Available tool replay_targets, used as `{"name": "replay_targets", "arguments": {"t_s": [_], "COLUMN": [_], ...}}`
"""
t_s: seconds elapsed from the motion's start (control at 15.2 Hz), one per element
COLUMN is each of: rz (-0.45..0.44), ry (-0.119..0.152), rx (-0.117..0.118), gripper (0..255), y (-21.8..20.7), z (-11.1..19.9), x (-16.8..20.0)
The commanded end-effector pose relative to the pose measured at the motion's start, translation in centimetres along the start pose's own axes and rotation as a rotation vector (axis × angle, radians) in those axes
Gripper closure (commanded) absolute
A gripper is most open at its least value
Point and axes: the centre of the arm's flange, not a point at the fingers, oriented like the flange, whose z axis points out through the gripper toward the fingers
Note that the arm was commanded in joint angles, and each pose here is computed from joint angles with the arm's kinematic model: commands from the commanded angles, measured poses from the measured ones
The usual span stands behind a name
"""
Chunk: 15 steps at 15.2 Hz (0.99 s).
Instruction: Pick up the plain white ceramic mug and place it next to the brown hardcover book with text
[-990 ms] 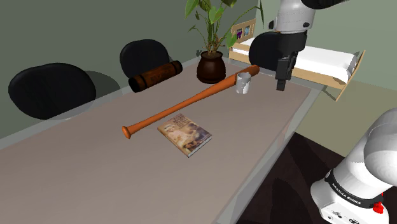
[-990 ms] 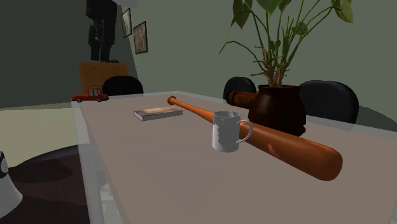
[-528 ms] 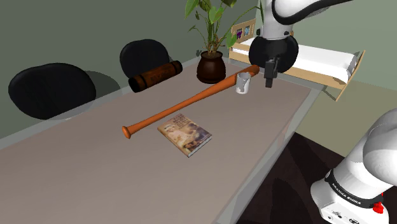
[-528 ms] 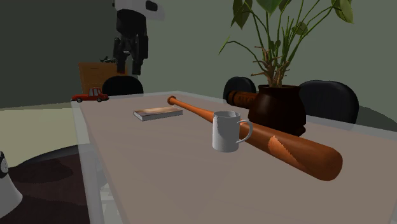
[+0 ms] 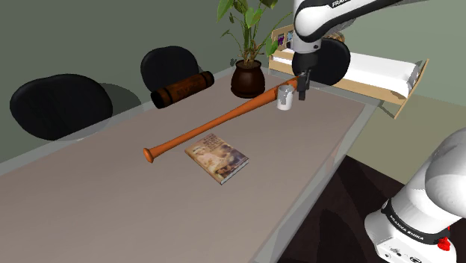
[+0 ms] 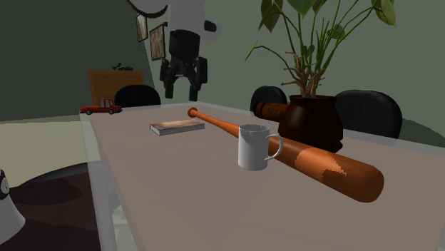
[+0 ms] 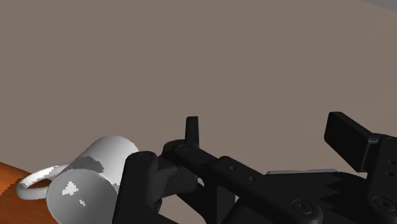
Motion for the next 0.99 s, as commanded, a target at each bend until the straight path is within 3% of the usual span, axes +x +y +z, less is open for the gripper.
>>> {"name": "replay_targets", "arguments": {"t_s": [0.0, 0.73, 0.92], "rz": [-0.022, -0.137, -0.137], "ry": [-0.002, -0.008, -0.008], "rx": [-0.01, -0.058, -0.058], "gripper": [0, 0, 0], "y": [2.2, 12.0, 12.1], "z": [0.7, 4.6, 5.7], "x": [1.3, 10.5, 10.5]}}
